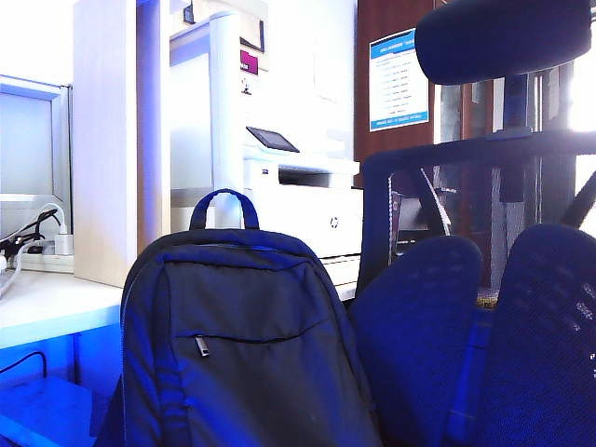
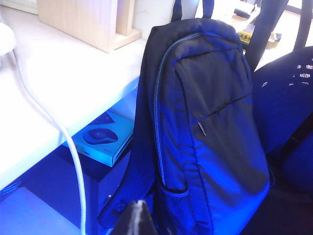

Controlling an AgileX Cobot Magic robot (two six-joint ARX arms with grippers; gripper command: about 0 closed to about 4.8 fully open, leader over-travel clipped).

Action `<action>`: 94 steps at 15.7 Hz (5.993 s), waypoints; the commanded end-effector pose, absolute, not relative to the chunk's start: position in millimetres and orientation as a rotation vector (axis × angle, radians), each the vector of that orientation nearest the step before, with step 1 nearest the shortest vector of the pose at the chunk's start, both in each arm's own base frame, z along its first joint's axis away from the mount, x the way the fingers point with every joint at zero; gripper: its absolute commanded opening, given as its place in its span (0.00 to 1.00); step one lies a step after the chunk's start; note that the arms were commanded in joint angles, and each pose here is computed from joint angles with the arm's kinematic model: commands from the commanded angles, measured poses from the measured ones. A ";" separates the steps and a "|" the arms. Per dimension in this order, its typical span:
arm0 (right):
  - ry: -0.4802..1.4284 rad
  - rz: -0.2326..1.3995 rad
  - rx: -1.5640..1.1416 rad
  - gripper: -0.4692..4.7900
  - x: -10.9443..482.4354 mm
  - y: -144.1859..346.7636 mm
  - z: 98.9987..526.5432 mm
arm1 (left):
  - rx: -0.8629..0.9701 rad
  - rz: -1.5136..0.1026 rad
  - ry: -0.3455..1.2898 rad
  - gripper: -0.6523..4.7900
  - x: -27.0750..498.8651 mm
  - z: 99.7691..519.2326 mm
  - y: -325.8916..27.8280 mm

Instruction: Grab the backpack from the chair and place it on the desk.

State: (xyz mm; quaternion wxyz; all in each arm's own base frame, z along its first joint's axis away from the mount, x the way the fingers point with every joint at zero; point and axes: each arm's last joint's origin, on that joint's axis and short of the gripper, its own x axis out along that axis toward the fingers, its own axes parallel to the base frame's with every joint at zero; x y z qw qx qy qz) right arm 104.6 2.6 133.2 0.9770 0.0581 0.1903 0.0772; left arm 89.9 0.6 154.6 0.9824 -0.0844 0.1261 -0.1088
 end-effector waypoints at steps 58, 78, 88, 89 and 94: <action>0.349 0.854 0.469 1.00 175.4 62.0 267.6 | -0.288 -0.771 0.459 0.11 409.6 175.1 -57.4; 0.278 1.179 0.541 1.00 146.7 64.5 300.4 | 0.097 -0.293 -0.473 0.11 191.7 552.7 67.1; 0.275 1.187 0.556 1.00 158.7 68.1 322.3 | 0.035 0.198 -0.218 0.11 272.5 490.7 211.3; 0.285 1.185 0.564 1.00 161.0 68.7 321.9 | 0.023 0.259 -0.203 0.11 267.8 487.6 221.4; 0.342 1.214 0.583 1.00 167.4 78.7 318.0 | -0.002 0.462 -0.127 0.37 245.1 478.8 250.0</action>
